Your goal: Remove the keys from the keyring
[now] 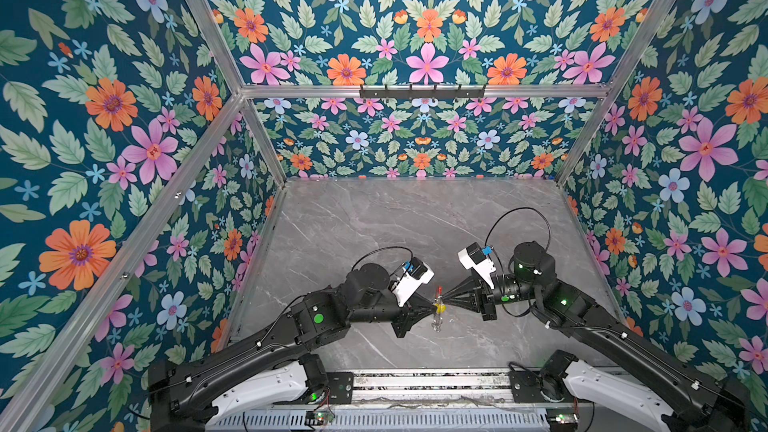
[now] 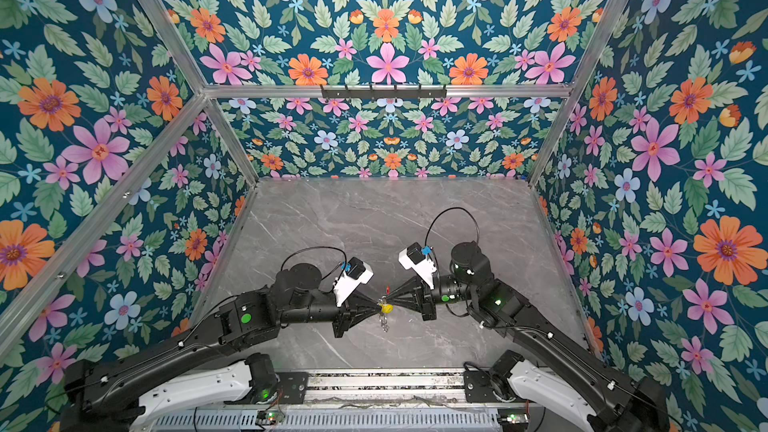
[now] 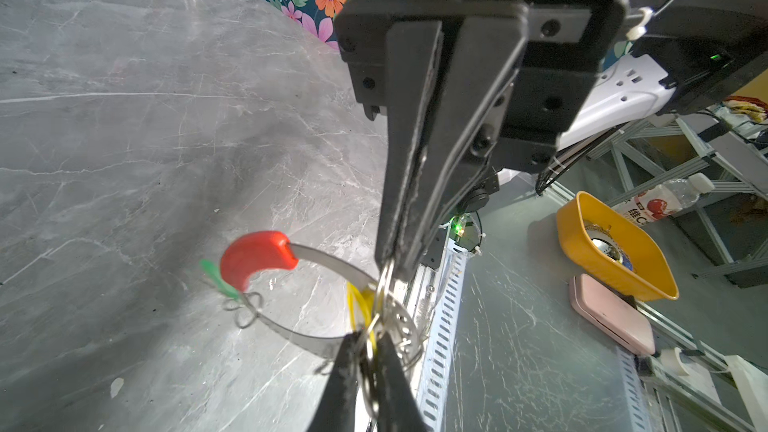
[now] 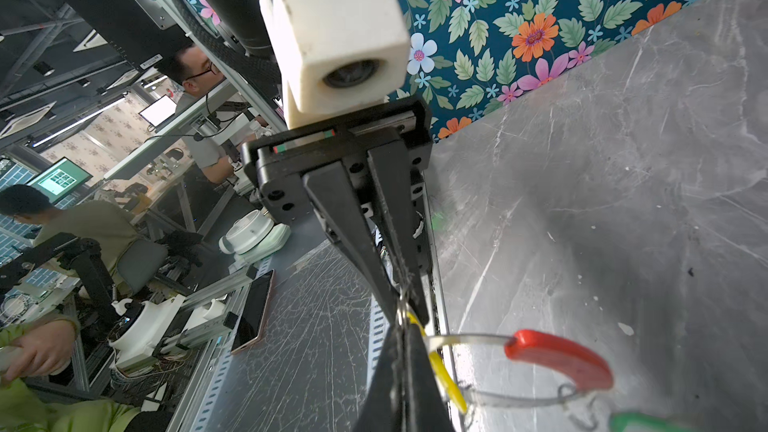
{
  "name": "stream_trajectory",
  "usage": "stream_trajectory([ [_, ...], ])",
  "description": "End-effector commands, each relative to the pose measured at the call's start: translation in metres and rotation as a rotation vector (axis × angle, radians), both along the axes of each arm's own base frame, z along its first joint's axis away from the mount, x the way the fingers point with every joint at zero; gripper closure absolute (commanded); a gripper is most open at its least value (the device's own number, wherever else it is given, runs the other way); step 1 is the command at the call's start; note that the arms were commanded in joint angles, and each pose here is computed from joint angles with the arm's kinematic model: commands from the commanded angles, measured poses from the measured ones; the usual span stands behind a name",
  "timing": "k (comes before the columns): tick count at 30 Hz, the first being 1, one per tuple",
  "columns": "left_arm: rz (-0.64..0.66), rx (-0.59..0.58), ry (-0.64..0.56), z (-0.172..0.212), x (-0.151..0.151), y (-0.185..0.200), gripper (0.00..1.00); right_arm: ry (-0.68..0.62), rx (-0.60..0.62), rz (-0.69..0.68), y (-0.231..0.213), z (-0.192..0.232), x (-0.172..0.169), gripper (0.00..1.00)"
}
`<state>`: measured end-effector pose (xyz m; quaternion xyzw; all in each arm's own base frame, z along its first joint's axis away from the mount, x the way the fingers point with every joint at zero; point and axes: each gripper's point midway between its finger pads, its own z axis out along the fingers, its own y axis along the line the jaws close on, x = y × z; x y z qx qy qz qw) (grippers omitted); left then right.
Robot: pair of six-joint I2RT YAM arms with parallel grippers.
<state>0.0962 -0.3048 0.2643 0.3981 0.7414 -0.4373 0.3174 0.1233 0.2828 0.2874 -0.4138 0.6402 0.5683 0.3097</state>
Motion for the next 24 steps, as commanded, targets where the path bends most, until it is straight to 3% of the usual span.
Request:
stream_trajectory([
  [1, 0.011, -0.043, -0.026, 0.01, 0.004, -0.004, 1.0, -0.038, 0.053, -0.008, 0.001, 0.013, 0.001, 1.0],
  [18, 0.024, -0.055, -0.007, -0.001, 0.005, -0.005, 1.0, -0.058, 0.142, -0.052, 0.0, 0.035, 0.006, 1.0],
  [21, 0.052, -0.044, -0.023, 0.0, 0.008, 0.002, 0.74, -0.053, 0.12, -0.046, -0.002, 0.03, 0.003, 1.0],
  [24, 0.072, -0.053, -0.051, 0.006, 0.009, 0.011, 0.66, -0.056, 0.101, -0.034, -0.005, 0.026, -0.002, 1.0],
])
